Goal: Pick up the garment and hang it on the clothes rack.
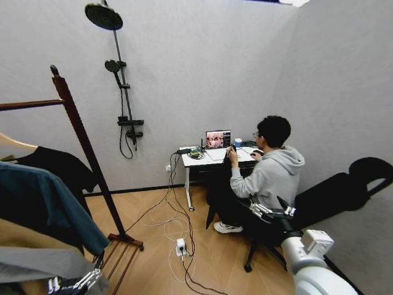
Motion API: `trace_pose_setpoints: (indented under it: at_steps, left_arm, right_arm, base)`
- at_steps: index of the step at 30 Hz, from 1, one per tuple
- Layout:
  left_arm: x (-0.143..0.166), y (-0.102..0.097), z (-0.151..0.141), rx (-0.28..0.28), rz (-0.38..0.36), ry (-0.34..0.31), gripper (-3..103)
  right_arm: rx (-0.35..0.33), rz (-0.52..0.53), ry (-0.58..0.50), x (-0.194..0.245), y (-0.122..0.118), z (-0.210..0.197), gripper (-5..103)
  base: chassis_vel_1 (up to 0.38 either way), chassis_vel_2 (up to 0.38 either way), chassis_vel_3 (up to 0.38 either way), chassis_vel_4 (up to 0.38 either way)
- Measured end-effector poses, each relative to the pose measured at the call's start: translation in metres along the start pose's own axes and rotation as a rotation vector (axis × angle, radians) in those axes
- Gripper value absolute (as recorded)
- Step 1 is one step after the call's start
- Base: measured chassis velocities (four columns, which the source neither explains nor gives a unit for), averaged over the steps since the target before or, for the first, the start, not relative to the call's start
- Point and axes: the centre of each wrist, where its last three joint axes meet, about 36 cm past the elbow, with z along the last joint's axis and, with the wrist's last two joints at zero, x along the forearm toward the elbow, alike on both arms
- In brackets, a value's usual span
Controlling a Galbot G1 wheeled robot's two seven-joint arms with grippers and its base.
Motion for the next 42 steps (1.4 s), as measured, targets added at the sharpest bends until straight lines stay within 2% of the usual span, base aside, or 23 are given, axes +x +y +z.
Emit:
trace_pose_setpoints:
  at_steps: [42]
  left_arm:
    - [0.0000,0.0000,0.0000,0.000,0.000,0.000,100]
  right_arm:
    - [0.001,-0.011,-0.008,-0.0022,0.0042,-0.0006,100]
  base:
    - [0.140,-0.104,-0.102,0.138]
